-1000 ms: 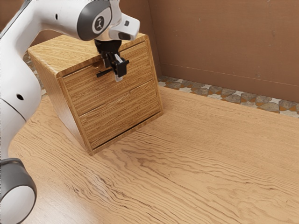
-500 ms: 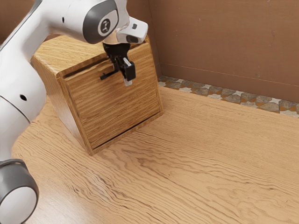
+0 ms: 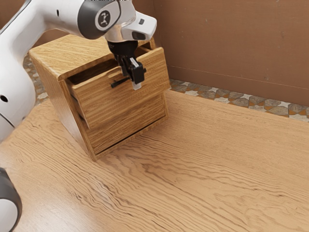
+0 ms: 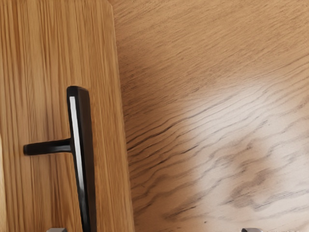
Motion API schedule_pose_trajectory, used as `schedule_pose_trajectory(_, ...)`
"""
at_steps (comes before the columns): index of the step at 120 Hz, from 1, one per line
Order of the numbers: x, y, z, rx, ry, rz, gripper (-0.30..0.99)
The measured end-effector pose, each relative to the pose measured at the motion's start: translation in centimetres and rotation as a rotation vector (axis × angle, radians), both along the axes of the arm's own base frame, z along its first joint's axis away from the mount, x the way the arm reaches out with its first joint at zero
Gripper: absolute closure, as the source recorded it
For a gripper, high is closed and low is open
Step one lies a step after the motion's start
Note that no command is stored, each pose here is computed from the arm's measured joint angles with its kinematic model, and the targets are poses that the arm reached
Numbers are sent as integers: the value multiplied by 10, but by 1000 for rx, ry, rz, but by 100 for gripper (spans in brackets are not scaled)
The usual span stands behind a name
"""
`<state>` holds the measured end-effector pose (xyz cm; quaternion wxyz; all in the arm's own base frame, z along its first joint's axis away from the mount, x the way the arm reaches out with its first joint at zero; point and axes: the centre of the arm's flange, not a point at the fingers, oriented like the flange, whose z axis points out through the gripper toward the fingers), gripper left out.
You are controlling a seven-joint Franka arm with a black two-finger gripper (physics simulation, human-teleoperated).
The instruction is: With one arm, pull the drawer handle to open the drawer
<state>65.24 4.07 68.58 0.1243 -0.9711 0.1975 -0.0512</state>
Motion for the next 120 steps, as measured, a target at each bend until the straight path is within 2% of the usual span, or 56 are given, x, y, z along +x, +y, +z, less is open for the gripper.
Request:
schedule_pose_trajectory(53, -16, -50, 0, -43, 23, -24, 22)
schedule_pose_trajectory(120, -40, -140, 3, -97, 38, -65, 22)
